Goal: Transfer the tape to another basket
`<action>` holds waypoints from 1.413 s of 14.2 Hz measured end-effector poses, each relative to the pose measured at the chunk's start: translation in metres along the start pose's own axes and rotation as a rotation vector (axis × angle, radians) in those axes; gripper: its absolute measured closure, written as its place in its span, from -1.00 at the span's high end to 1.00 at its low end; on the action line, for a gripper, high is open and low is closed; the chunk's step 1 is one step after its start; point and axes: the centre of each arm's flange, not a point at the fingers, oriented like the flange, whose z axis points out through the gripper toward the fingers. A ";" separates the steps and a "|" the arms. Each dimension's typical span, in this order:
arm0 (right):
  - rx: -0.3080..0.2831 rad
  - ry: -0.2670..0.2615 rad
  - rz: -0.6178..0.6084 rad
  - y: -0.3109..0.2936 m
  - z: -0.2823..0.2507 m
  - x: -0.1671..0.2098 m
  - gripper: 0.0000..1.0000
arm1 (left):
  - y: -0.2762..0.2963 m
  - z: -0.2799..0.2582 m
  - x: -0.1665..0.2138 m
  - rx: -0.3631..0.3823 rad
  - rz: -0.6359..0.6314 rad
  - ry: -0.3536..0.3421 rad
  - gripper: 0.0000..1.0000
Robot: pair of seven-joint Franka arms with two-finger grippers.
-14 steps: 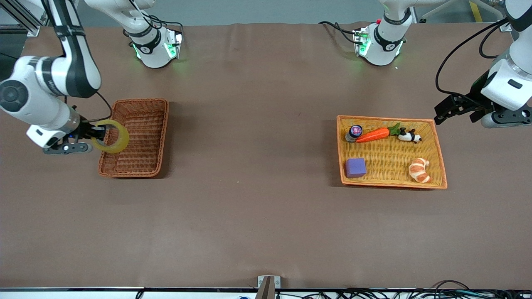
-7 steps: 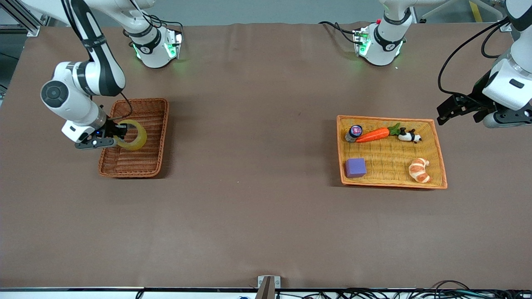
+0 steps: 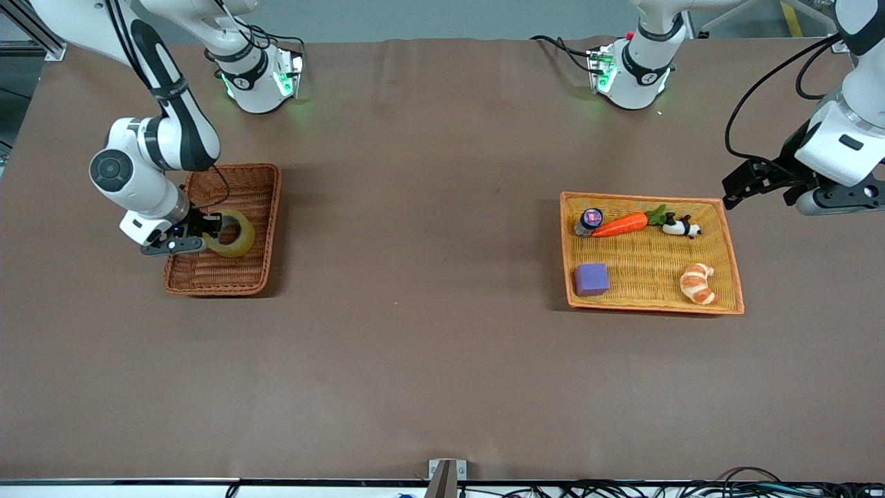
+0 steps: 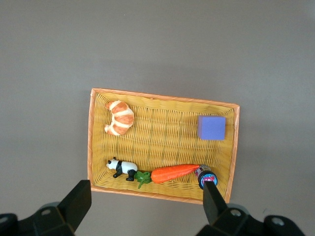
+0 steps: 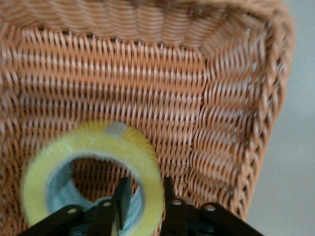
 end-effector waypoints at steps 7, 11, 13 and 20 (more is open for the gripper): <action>-0.045 0.114 0.032 0.033 -0.142 0.074 1.00 | 0.001 0.005 0.008 -0.002 0.001 -0.005 1.00; -0.048 0.111 0.068 0.051 -0.247 0.095 1.00 | 0.001 0.003 0.008 -0.003 0.001 -0.002 1.00; -0.038 0.098 0.085 0.056 -0.294 0.095 1.00 | 0.001 0.002 0.008 -0.003 0.000 0.000 1.00; 0.029 0.089 0.157 0.076 -0.418 0.041 1.00 | 0.001 -0.002 0.004 -0.025 0.023 -0.003 1.00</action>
